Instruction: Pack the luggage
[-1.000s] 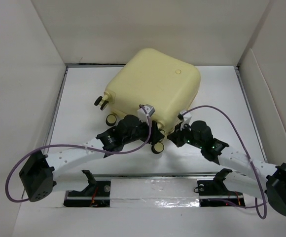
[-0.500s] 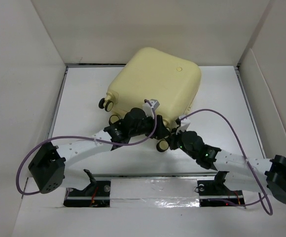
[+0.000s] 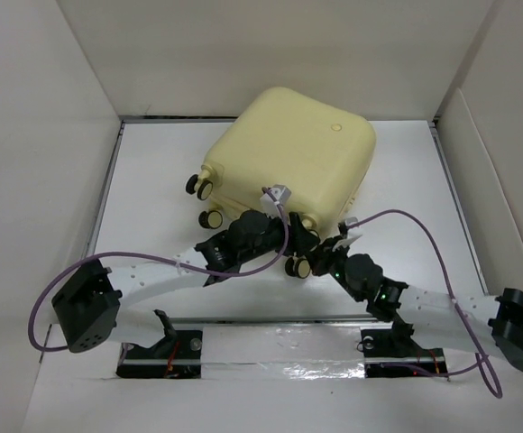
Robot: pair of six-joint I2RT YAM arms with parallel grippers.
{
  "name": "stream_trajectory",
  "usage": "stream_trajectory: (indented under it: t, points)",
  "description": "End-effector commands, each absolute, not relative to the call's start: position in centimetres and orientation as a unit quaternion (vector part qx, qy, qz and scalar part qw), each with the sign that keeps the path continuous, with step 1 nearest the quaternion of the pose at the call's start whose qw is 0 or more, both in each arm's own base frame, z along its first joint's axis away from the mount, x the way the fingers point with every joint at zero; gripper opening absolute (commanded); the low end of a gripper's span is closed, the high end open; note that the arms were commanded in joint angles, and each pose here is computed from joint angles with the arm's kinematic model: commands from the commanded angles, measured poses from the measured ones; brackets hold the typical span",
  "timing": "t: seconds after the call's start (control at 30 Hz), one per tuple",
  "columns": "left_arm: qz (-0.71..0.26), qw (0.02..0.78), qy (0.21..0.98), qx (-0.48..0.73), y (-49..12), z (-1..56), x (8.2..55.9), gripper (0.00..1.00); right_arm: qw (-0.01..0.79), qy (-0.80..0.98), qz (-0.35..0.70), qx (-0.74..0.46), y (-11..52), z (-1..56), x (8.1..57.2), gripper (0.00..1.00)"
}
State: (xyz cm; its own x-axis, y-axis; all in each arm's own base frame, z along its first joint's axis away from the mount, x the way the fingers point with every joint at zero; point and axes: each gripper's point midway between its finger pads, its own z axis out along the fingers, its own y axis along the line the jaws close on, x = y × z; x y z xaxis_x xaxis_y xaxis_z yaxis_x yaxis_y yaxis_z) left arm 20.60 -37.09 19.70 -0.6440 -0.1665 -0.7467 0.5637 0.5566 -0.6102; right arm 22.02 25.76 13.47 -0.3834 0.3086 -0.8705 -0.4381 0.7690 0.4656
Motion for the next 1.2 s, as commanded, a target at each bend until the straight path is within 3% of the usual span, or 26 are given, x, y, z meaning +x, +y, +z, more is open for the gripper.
stream_trajectory:
  t: [0.0, 0.1, 0.2, 0.23, 0.33, 0.5, 0.63, 0.83, 0.97, 1.17]
  points:
    - [-0.667, 0.447, 0.564, 0.193, -40.1, 35.5, 14.2, 0.0, 0.591, 0.669, 0.451, -0.02, 27.2, 21.0, 20.2, 0.0]
    - [-0.695, 0.426, 0.55, 0.185, -42.1, 35.6, 14.0, 0.02, 0.594, 0.663, 0.454, -0.046, 28.0, 21.3, 20.0, 0.0]
    - [-0.702, 0.427, 0.542, 0.176, -43.9, 35.8, 14.4, 0.38, 0.598, 0.66, 0.452, -0.052, 28.4, 21.5, 20.2, 0.0]
    - [-0.706, 0.428, 0.535, 0.18, -44.1, 36.2, 14.2, 0.59, 0.602, 0.659, 0.448, -0.047, 28.0, 21.3, 20.5, 0.0]
    - [-0.657, 0.466, 0.567, 0.17, -42.9, 35.5, 15.7, 0.78, 0.599, 0.676, 0.426, -0.039, 26.4, 20.4, 20.6, 0.0]
    - [-0.517, 0.547, 0.649, 0.105, -36.1, 34.1, 20.1, 0.83, 0.588, 0.712, 0.38, -0.055, 23.5, 18.4, 20.1, 0.0]
    - [-0.403, 0.552, 0.729, 0.042, -28.3, 29.6, 23.2, 0.83, 0.585, 0.72, 0.367, -0.069, 21.7, 18.0, 19.8, 0.0]
    - [-0.244, 0.572, 0.782, -0.048, -16.7, 27.3, 25.6, 0.84, 0.577, 0.732, 0.348, -0.1, 20.5, 17.4, 19.7, 0.0]
    - [-0.181, 0.559, 0.807, -0.059, -12.8, 26.1, 27.6, 0.86, 0.576, 0.728, 0.352, -0.119, 20.8, 17.5, 19.7, 0.0]
    - [-0.112, 0.511, 0.85, 0.051, -12.1, 23.5, 29.6, 0.87, 0.574, 0.721, 0.363, -0.137, 21.5, 18.0, 19.6, 0.0]
